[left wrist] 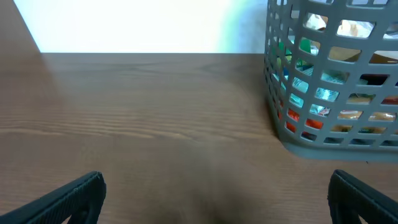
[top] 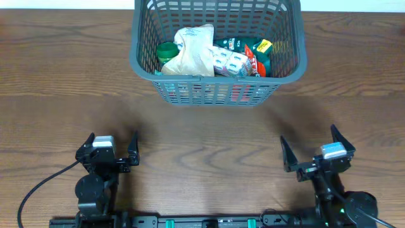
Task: Pack container
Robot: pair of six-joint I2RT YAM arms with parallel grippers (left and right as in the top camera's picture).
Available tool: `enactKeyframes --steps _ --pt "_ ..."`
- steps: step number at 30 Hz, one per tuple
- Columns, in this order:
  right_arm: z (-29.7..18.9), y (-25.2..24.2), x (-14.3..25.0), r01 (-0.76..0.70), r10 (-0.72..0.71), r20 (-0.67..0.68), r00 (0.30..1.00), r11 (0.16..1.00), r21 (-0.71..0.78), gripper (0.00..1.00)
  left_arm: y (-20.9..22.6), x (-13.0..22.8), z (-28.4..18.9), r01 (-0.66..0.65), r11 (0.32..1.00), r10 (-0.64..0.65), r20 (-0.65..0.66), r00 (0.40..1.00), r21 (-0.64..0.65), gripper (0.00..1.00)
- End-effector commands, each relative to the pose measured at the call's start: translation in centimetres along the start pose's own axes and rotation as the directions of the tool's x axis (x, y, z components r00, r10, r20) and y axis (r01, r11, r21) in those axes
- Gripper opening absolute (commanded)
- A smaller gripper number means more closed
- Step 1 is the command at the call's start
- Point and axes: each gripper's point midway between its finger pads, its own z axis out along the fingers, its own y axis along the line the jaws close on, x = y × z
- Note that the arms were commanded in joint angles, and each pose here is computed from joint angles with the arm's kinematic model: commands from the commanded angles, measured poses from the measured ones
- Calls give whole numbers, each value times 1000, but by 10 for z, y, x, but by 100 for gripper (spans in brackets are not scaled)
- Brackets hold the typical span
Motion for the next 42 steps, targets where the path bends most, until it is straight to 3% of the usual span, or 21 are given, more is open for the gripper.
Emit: enactKeyframes --steps 1,9,23,27,42 --pt "4 1 17 -18 18 -8 1000 1000 0 99 1 11 3 8 1000 -8 -24 1000 -9 99" --pt "21 -4 62 -107 112 -85 990 992 58 99 1 11 3 8 1000 -8 -24 1000 -9 99" --pt "29 -1 96 -109 117 -147 982 992 62 99 1 11 3 8 1000 -8 -24 1000 -9 99" --pt "32 -11 109 -160 180 -147 973 978 136 99 1 11 3 8 1000 -8 -24 1000 -9 99" --pt "35 -12 114 -92 112 -149 983 986 136 99 1 12 3 8 1000 -8 -24 1000 -9 99"
